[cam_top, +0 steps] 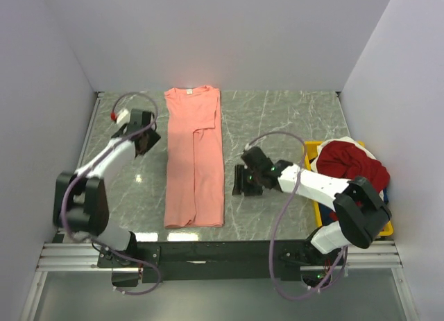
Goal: Fold and stack the t-shirts
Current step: Fold the tshirt
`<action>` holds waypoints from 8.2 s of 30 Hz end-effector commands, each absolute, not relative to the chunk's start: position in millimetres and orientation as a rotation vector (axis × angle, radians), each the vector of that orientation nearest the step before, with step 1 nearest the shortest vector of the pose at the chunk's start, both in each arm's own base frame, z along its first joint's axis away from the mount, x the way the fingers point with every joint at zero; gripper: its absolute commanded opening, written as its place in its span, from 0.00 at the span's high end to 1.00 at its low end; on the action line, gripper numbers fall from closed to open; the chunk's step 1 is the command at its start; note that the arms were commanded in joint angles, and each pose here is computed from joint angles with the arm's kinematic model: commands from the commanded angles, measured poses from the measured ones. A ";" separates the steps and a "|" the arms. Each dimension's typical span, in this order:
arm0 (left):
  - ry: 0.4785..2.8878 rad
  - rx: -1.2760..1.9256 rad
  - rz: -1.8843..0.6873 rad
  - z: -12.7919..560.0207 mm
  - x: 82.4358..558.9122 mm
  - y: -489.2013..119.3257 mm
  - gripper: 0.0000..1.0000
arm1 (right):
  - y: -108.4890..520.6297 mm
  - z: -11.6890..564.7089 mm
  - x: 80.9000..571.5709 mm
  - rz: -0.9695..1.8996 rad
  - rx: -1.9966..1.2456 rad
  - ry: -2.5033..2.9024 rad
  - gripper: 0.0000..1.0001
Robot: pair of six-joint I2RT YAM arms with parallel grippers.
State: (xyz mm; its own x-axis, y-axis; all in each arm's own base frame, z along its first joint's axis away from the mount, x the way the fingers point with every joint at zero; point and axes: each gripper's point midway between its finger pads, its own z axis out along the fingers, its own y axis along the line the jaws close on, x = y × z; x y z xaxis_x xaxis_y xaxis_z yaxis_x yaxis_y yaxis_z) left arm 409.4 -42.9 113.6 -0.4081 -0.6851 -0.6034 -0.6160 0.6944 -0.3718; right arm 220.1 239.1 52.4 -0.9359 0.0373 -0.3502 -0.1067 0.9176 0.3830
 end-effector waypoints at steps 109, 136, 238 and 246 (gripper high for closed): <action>2.543 -0.507 -0.638 94.1 118.2 -192.7 1.00 | 234.0 112.3 148.2 0.609 -0.236 2.529 1.00; 2.265 -0.802 -0.430 118.1 379.8 -157.4 0.99 | 291.8 129.7 442.9 0.535 -0.002 2.453 1.00; 2.317 -0.776 -0.698 40.2 294.0 -168.0 0.85 | 260.5 37.0 334.4 0.640 0.090 2.598 0.66; 2.352 -0.755 -0.648 41.9 287.9 -162.5 0.99 | 247.2 42.2 331.9 0.565 0.104 2.608 1.00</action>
State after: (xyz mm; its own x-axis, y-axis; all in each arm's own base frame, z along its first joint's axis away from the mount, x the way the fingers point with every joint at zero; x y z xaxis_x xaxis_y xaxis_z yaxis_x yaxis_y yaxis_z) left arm 290.0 -162.0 31.3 -0.6614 -0.6614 -0.3537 -0.3872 0.7049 -0.5943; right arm 333.9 254.1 38.0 -0.8940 0.1731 -0.4133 -0.0290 0.8981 0.4389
